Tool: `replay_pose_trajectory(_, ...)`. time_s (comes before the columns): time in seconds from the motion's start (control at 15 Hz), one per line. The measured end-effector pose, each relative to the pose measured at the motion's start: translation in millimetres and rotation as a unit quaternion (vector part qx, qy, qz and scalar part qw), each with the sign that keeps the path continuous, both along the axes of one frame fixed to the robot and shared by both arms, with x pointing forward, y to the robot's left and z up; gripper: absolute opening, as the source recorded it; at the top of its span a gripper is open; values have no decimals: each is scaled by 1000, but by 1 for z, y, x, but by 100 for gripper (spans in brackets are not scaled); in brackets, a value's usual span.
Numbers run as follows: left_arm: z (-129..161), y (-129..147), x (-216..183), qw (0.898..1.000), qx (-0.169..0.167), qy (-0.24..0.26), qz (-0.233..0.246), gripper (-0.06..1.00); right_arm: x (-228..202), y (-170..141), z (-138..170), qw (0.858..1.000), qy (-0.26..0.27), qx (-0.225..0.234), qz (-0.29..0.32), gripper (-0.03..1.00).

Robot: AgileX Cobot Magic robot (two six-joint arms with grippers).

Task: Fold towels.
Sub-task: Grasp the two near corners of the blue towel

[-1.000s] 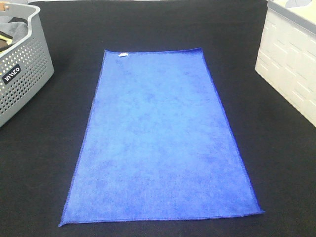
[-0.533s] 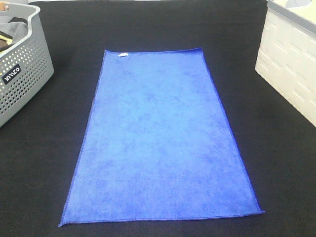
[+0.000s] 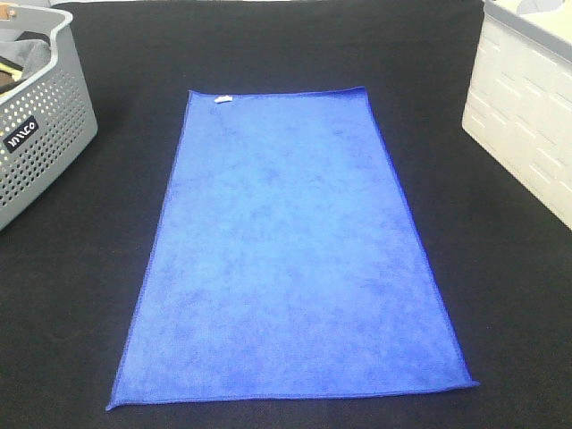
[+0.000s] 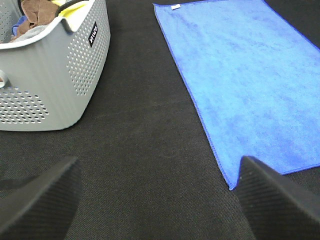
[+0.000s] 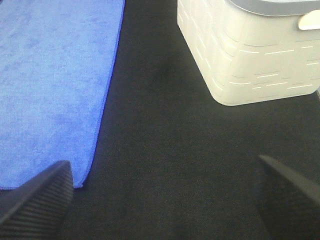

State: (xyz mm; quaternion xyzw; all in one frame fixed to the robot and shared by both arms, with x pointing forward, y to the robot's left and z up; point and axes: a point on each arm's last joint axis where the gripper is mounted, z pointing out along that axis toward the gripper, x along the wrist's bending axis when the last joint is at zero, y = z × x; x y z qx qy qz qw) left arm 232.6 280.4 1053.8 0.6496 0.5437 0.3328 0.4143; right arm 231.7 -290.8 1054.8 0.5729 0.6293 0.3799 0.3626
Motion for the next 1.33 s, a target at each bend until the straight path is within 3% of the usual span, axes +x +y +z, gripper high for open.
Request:
replay_pose_trajectory(0.33, 0, 0, 0, 1000, -2, 0, 1, 80, 0, 0, 0, 1000, 0, 0, 0, 91)
replay_pose_trajectory(0.47, 7, 0, 1, 999, -35, -27, 14, 80, 0, 0, 0, 1000, 0, 5, -3, 91)
replay_pose_trajectory(0.6, 22, -2, 13, 991, -102, -84, 22, 80, 3, -1, 2, 999, 1, 27, -17, 91)
replay_pose_trajectory(0.67, 22, -2, 13, 991, -102, -84, 22, 80, 3, -1, 2, 999, 1, 27, -17, 91)
replay_pose_trajectory(0.73, 26, -4, 20, 988, -127, -85, 21, 80, 13, -1, 5, 999, 11, 43, -28, 91)
replay_pose_trajectory(0.87, 29, -6, 37, 984, -167, -54, 18, 80, 31, -2, 7, 996, 39, 68, -43, 91)
replay_pose_trajectory(1.07, 17, -10, 72, 974, -219, 47, 22, 80, 68, 1, 7, 989, 88, 111, -51, 90)
replay_pose_trajectory(1.33, -9, -9, 123, 952, -233, 194, 48, 80, 117, 9, -14, 958, 223, 175, -51, 87)
